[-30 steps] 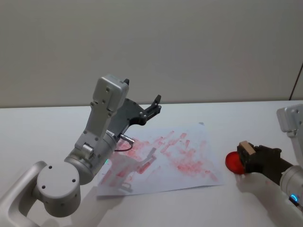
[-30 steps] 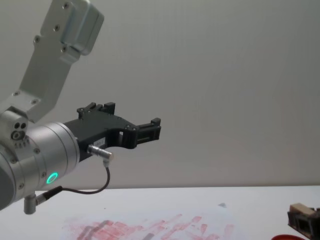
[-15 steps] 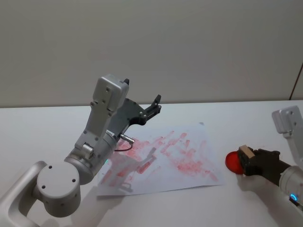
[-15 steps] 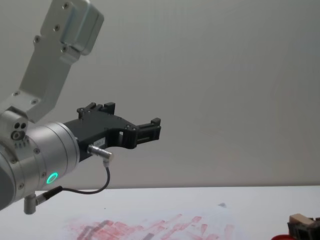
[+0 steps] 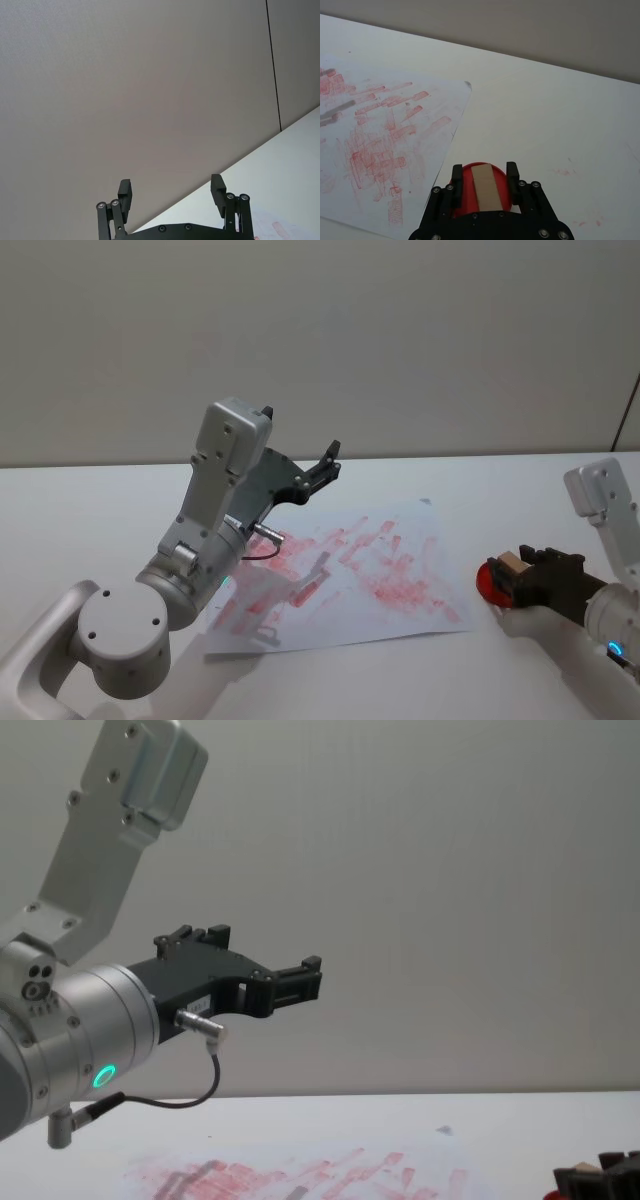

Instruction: Use the one hand to pick up the stamp and affix it onto the A4 paper.

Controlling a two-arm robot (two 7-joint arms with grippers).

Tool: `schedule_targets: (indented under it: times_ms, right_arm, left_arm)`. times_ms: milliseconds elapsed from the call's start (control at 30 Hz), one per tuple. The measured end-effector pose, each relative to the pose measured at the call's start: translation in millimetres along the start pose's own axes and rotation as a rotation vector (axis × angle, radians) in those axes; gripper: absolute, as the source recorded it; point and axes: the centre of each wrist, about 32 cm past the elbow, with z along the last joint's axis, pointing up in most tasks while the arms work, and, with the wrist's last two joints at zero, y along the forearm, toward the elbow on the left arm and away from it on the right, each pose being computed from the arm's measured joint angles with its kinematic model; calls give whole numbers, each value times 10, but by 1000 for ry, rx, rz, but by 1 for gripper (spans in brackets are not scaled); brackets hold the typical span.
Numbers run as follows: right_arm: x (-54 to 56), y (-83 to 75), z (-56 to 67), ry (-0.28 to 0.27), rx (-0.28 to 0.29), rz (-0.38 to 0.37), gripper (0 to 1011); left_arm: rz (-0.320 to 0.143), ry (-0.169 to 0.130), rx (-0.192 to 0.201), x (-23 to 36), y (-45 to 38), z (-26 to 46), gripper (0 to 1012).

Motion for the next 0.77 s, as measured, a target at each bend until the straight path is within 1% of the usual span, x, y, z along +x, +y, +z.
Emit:
schedule_targets:
  times_ms: [33,100,200,233,333,367,433,500,533,600,767]
  right_arm:
    - [1,3,1,-1,-1,0,503]
    - [4,9,2,-2,-2,2,583]
    - [7,14,5,-3,-3,2,642]
    - [8,16,7,-3,-3,3,705]
    - [10,21,7,-5,-4,4,762]
    - [11,23,9,-5,-5,4,817]
    - [12,24,11,-6,-5,4,854]
    - [13,27,11,-6,-6,5,937]
    - [13,28,11,-6,-6,5,937]
    - [14,30,13,-7,-6,6,998]
    - [15,33,14,-7,-7,6,1001]
  left_arm:
    - [0,0,0,0,0,0,1001]
    - [0,0,0,0,0,0,1001]
    - [0,0,0,0,0,0,1001]
    - [0,0,0,0,0,0,1001]
    - [0,0,0,0,0,0,1001]
    - [0,0,0,0,0,0,1001]
    - [0,0,0,0,0,0,1001]
    - [0,0,0,0,0,0,1001]
    - [0,0,0,0,0,0,1001]
    - [0,0,0,0,0,0,1001]
    - [0,0,0,0,0,0,1001]
